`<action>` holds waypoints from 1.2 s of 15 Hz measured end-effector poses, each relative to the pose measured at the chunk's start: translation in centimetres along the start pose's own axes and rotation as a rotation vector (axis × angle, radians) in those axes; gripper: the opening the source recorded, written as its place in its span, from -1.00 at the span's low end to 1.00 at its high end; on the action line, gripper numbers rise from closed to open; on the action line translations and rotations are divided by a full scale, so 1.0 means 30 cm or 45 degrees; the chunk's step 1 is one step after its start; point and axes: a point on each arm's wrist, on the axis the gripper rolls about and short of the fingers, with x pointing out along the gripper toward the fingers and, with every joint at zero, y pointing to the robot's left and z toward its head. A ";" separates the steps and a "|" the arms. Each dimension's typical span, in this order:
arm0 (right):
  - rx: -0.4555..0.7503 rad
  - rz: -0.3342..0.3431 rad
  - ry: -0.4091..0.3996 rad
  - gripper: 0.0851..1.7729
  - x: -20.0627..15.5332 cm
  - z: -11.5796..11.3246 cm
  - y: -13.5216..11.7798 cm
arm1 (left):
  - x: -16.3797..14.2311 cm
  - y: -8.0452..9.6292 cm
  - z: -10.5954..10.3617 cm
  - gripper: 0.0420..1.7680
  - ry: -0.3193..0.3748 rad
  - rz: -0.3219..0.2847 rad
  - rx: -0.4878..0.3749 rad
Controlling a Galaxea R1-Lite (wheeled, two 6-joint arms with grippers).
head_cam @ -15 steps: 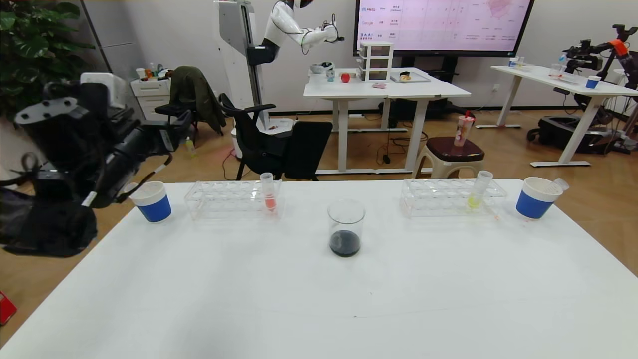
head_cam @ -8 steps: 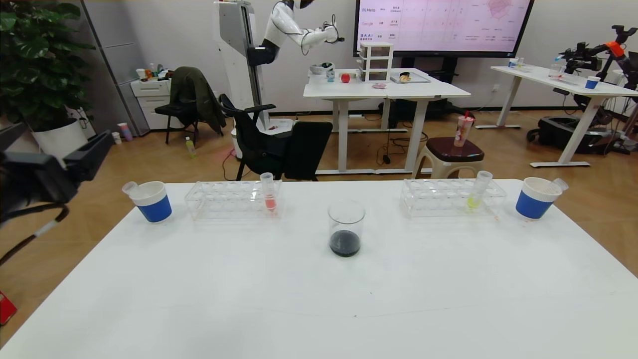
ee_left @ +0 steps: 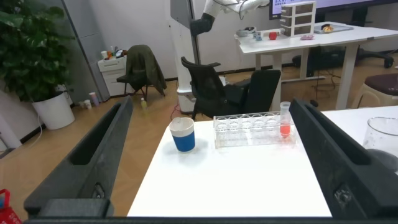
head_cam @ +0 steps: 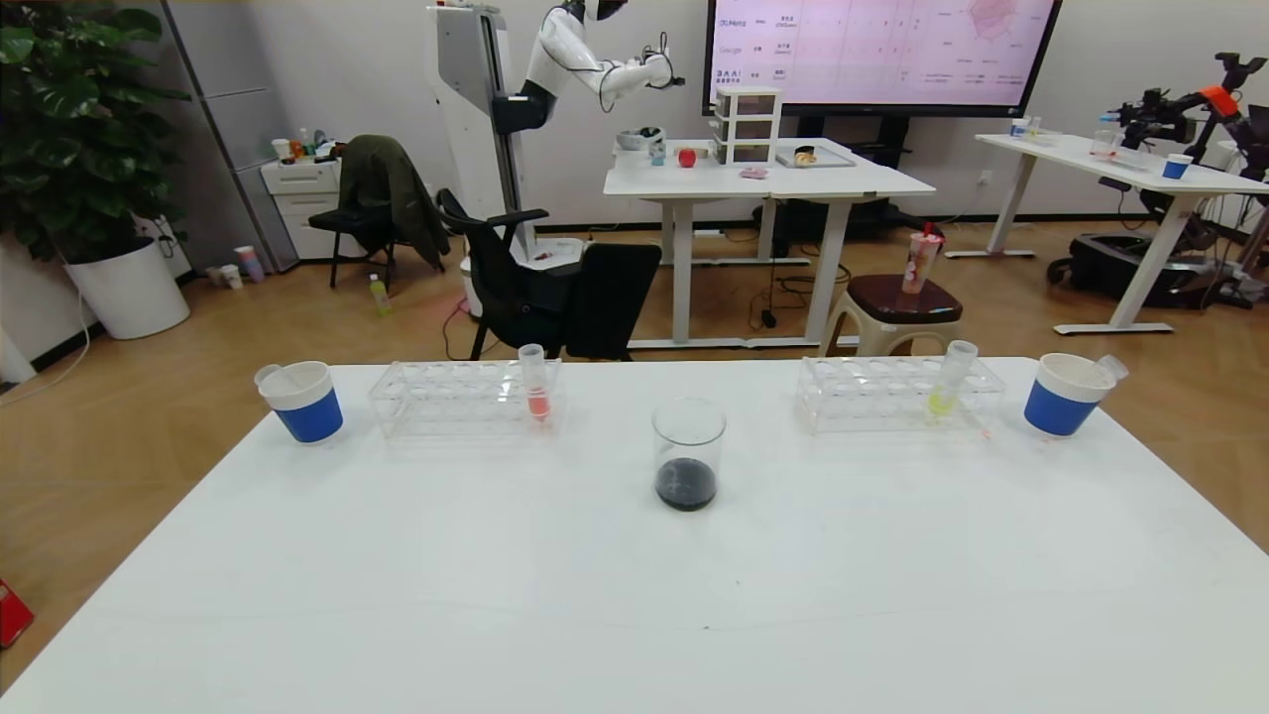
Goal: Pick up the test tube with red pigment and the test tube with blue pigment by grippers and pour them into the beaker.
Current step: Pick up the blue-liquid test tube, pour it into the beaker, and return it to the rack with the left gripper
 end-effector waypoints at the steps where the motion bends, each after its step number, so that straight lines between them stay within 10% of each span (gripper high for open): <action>1: 0.000 0.000 0.000 0.96 0.000 0.000 0.000 | -0.053 0.003 -0.012 0.98 -0.010 0.001 0.000; 7: 0.000 0.001 0.000 0.96 0.000 0.000 0.000 | -0.235 -0.007 -0.153 0.98 -0.108 -0.008 -0.007; 13: 0.000 0.001 0.000 0.96 0.000 0.000 0.000 | -0.200 -0.060 -0.432 0.98 0.170 -0.102 -0.080; 18: 0.000 0.001 0.000 0.96 0.000 0.000 0.000 | -0.203 -0.073 -0.491 0.98 0.289 -0.174 -0.121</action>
